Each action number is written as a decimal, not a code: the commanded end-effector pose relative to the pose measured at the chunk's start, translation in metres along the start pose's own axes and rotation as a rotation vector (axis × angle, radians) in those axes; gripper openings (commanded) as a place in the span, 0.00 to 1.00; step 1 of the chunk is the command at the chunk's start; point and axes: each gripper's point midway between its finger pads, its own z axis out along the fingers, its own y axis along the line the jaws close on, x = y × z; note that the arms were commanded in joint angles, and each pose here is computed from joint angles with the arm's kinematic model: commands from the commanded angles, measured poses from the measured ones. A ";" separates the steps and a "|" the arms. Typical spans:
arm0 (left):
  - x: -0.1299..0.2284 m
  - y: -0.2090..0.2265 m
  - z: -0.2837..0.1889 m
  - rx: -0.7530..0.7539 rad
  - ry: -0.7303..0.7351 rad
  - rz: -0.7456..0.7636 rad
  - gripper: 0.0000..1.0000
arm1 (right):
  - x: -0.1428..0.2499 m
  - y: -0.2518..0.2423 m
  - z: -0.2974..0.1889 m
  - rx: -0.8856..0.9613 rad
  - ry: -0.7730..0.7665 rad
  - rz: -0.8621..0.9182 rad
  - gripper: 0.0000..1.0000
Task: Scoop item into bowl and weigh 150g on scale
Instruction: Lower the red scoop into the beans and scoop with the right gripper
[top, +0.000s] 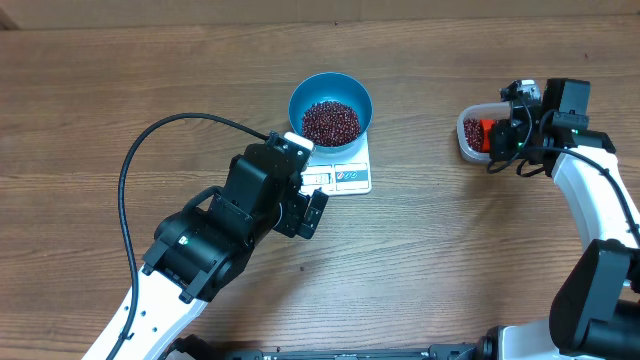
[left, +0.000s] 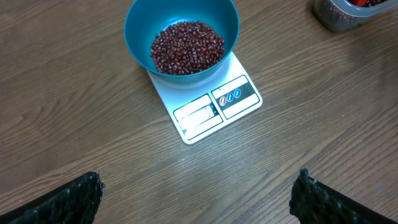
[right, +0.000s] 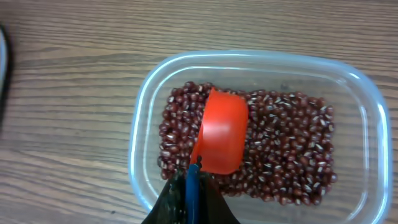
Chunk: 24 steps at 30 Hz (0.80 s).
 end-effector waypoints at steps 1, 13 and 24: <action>-0.003 0.003 0.000 -0.012 -0.006 0.011 0.99 | 0.002 0.014 0.004 -0.089 -0.004 0.003 0.04; -0.003 0.003 0.000 -0.012 -0.006 0.011 1.00 | -0.002 0.029 0.002 -0.177 -0.029 0.005 0.04; -0.003 0.003 0.000 -0.012 -0.006 0.011 0.99 | -0.002 0.014 -0.008 -0.261 -0.065 0.125 0.04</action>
